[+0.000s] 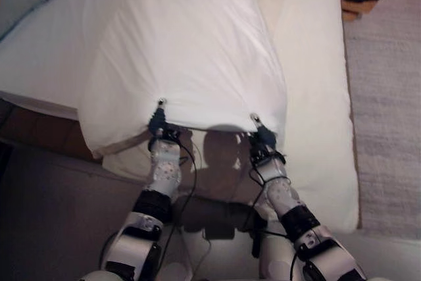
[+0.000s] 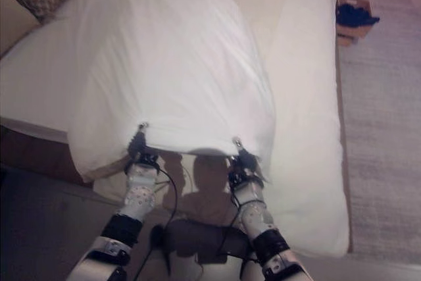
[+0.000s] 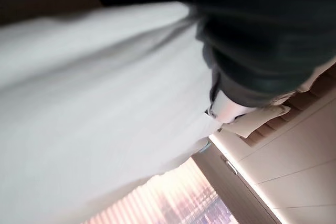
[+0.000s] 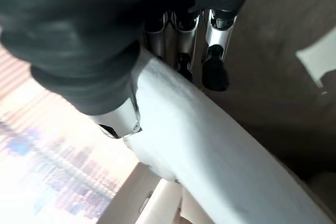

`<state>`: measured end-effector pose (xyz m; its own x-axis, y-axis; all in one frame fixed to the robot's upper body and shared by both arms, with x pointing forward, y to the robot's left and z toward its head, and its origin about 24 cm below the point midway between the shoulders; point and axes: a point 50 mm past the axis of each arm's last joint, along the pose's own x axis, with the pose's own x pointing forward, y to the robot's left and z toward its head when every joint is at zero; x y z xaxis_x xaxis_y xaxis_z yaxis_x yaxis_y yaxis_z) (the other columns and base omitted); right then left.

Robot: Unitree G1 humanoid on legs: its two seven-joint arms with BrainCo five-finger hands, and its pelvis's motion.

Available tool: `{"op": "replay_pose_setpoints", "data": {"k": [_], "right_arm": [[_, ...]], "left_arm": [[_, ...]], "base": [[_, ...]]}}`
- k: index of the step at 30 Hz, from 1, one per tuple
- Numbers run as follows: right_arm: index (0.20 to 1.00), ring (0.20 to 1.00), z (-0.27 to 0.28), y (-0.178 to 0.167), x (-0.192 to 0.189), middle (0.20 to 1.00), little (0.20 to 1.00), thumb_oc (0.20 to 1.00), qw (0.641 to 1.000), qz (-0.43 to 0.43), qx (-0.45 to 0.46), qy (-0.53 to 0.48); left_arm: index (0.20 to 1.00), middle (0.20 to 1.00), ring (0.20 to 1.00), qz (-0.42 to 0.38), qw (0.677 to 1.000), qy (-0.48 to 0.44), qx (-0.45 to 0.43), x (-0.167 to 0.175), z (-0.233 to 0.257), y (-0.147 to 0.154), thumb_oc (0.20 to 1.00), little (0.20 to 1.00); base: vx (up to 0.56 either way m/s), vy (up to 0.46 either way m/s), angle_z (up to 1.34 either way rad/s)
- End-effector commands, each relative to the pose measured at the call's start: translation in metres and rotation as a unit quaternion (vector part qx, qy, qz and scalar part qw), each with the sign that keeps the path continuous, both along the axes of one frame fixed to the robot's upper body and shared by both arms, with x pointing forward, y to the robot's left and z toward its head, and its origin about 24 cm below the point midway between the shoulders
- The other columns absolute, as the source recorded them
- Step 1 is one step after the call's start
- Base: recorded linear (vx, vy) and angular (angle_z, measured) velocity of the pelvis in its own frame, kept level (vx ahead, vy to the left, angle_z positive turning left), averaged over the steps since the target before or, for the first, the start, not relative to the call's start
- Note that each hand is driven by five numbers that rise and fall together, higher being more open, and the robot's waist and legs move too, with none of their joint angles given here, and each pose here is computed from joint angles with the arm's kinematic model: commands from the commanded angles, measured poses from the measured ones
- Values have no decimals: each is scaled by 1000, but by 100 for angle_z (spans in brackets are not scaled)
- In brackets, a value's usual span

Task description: Make the bed

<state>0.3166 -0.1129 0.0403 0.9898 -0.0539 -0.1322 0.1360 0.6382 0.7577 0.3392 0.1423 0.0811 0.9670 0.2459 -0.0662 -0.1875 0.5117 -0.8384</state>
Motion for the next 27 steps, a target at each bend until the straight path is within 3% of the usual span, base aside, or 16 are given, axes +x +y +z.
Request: {"op": "replay_pose_setpoints", "data": {"k": [1,2,8,13,23,27], "right_arm": [[200,200,-20,-67,-21,200,200,200,992,-124,-4,21],[200,200,-21,-61,-22,200,200,200,993,-118,0,26],[200,200,-22,-35,-17,200,200,200,996,-83,19,26],[200,200,-26,-26,-17,200,200,200,997,-61,28,26],[200,200,-47,-51,-39,200,200,200,995,-86,9,58],[200,200,-52,-56,-42,200,200,200,993,-93,9,71]], "left_arm": [[200,200,200,137,987,-74,49,-14,22,86,200,200],[200,200,200,110,988,-82,71,-13,22,77,200,200],[200,200,200,118,986,-70,94,-16,20,84,200,200],[200,200,200,115,986,-54,110,-17,15,85,200,200],[200,200,200,76,993,-4,88,-20,-19,63,200,200],[200,200,200,89,994,15,66,-23,-28,66,200,200]], "base": [[25,675,34],[-3,635,34],[48,651,-9],[149,359,12],[243,173,86],[229,131,9]]}}
